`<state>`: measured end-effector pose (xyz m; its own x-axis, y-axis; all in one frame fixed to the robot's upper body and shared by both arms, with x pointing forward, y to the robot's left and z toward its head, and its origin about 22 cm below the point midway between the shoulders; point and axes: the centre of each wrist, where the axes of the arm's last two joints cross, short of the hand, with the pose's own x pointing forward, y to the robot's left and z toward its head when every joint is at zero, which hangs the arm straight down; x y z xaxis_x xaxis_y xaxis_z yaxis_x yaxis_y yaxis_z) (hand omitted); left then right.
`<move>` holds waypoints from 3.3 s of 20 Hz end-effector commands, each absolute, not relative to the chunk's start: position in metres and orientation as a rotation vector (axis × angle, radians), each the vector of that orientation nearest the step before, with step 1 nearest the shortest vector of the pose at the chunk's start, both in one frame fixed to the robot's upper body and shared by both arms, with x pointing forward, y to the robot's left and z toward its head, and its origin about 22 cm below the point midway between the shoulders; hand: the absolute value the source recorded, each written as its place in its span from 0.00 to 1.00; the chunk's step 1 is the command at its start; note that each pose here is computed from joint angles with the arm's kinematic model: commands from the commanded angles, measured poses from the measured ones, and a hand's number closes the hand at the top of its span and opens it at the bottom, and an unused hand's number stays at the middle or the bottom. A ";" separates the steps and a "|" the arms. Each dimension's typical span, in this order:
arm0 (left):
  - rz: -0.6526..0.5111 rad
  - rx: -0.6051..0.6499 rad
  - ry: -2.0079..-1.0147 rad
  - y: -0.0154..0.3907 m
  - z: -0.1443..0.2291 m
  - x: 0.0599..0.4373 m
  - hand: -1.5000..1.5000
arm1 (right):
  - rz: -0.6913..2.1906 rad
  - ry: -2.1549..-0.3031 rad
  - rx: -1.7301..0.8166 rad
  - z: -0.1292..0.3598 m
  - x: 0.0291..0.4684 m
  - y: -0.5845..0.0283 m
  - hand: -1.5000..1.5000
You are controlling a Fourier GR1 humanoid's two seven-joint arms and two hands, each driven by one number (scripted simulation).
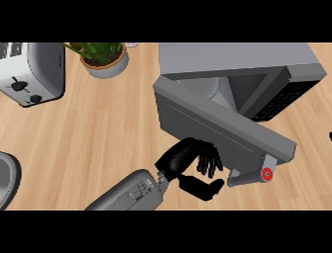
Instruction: Pick up the milk, place it into the microwave and close the microwave
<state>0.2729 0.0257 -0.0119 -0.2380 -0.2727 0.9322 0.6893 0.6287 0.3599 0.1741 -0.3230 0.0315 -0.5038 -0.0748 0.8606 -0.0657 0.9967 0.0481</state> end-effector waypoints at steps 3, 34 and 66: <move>-0.848 -0.389 -1.603 0.010 -0.013 0.270 0.00 | 0.087 -2.111 0.234 0.058 0.179 -0.314 0.00; -0.534 -0.308 -1.826 -0.016 0.087 0.358 1.00 | 0.323 -2.183 0.490 0.136 0.205 -0.308 0.00; -0.413 -0.228 -1.877 -0.023 0.087 0.351 1.00 | 0.398 -2.196 0.452 0.182 0.220 -0.336 0.00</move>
<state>0.3502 0.0107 0.0607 -0.2961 -0.0778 0.9520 0.2781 0.9465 0.1638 0.2182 -0.3345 0.1764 -0.5792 -0.1801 0.7951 -0.4441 0.8876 -0.1225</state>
